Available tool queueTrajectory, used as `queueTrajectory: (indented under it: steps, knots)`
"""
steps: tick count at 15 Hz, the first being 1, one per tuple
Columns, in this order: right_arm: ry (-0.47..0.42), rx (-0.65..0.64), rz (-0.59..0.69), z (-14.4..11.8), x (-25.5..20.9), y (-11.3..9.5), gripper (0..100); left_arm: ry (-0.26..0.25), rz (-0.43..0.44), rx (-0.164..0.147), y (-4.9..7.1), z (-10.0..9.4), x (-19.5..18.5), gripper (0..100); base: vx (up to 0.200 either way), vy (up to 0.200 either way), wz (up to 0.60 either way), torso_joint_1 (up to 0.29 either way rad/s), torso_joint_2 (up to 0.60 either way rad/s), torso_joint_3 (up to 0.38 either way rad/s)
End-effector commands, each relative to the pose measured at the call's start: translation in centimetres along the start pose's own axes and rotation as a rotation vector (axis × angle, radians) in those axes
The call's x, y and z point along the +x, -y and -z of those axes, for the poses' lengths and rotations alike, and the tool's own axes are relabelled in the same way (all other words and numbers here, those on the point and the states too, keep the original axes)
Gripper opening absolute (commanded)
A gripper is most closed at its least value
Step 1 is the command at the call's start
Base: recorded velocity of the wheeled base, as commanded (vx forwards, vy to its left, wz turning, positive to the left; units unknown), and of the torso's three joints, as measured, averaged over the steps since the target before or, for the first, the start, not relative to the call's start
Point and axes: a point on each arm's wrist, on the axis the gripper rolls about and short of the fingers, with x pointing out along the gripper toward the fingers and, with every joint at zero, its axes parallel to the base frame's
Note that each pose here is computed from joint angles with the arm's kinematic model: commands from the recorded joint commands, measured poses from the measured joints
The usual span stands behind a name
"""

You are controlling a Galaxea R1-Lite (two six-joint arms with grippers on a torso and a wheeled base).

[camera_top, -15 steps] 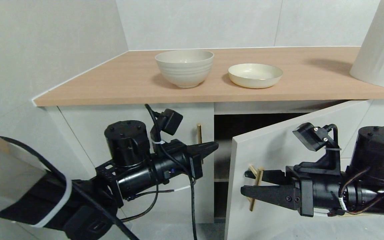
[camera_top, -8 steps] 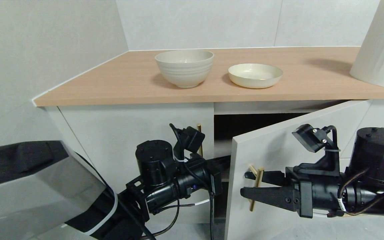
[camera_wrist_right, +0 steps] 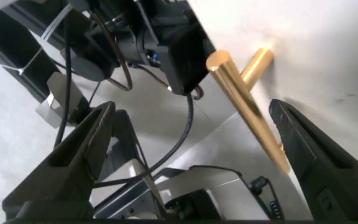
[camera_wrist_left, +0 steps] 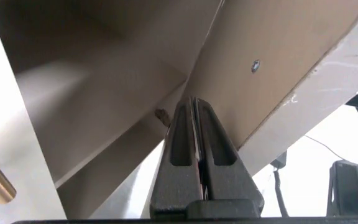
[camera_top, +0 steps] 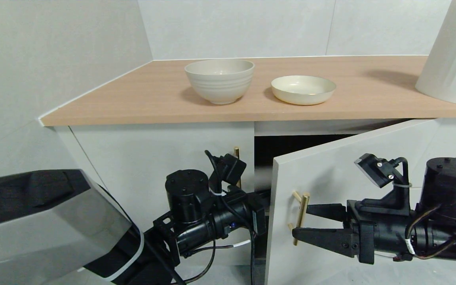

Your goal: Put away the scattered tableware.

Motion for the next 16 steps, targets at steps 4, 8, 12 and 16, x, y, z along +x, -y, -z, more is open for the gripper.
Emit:
queueTrajectory:
  steps: [4,8,12,16]
  knots:
    - [0.035,-0.097,0.002,0.0,-2.5,-1.8,100,0.023,0.012,0.01,0.2,-0.7,0.1,0,0.0,0.0,0.0,0.0,0.0,0.0]
    - [0.067,-0.125,0.147,0.2,-4.3,-1.6,100,0.063,0.024,0.025,0.5,-3.2,1.2,0,0.0,0.0,0.0,0.0,0.0,0.0]
    - [0.088,-0.178,0.507,0.6,-3.3,-3.1,100,0.003,0.026,0.043,0.9,-2.9,1.2,0,0.0,0.0,0.0,0.0,0.0,0.0]
    - [-0.009,-0.174,0.44,0.4,-4.3,-6.4,100,-0.013,0.034,0.049,1.3,-2.4,1.2,0,0.0,0.0,0.0,0.0,0.0,0.0]
